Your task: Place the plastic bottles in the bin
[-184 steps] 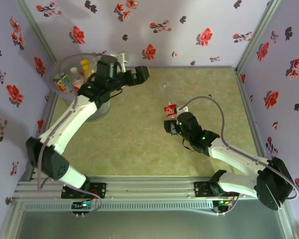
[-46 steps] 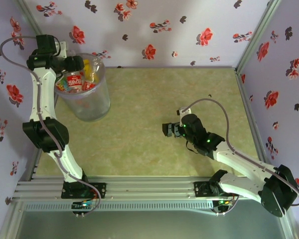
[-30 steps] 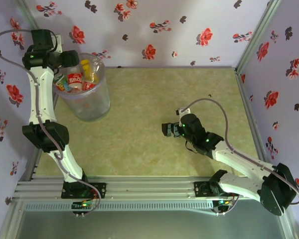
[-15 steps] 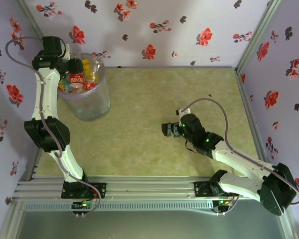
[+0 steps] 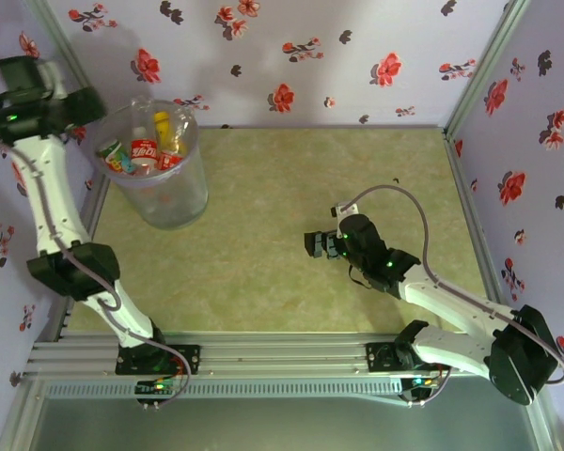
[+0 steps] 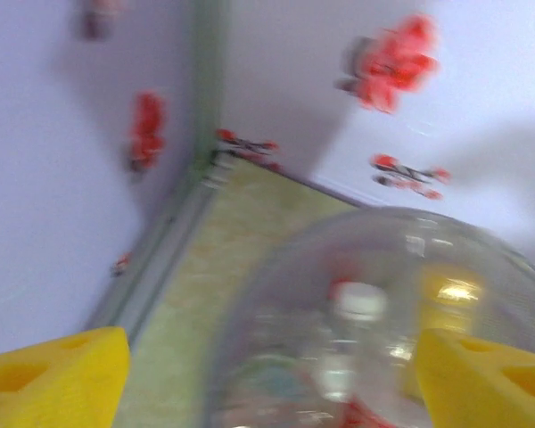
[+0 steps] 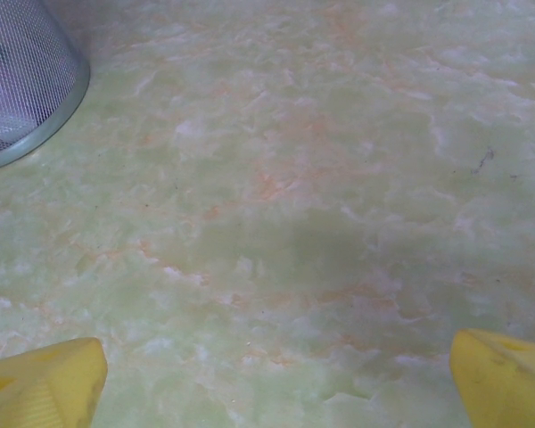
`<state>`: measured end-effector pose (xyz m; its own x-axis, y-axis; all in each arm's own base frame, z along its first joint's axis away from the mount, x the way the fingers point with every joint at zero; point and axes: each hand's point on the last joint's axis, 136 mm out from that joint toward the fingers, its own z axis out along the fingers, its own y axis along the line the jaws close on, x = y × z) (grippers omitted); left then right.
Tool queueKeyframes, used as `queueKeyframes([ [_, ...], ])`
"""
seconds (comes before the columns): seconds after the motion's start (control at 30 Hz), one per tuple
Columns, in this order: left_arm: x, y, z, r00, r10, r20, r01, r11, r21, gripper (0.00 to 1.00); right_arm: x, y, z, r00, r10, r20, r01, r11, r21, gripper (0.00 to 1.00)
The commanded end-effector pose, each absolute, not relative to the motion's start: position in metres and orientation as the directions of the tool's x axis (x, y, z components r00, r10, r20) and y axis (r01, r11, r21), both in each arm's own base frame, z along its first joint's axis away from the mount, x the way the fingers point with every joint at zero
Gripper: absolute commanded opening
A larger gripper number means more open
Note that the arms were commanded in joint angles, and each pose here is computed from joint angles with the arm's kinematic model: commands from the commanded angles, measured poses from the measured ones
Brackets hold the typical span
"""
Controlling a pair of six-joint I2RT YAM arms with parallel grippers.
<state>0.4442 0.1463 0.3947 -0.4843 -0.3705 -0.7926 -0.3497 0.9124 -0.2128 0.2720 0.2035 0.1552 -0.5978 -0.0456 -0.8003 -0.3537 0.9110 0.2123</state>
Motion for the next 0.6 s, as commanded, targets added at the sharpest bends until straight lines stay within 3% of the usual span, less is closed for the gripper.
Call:
queueKeyframes([
  [0.0,0.433,0.170,0.369,-0.470,-0.520,-0.713,-0.425,0.842,-0.334,0.75,0.277,0.208,0.164,-0.580,-0.041,-0.814,-0.361,0.908,0.211,0.99],
  [0.33,0.445,0.161,0.318,-0.505,-0.612,-0.609,-0.354,0.790,-0.500,0.70,0.274,0.204,0.156,-0.592,-0.050,-0.805,-0.353,0.914,0.202,0.99],
  [0.57,0.457,0.160,0.298,-0.508,-0.645,-0.571,-0.367,0.761,-0.535,0.63,0.273,0.202,0.154,-0.594,-0.056,-0.802,-0.347,0.918,0.193,0.99],
])
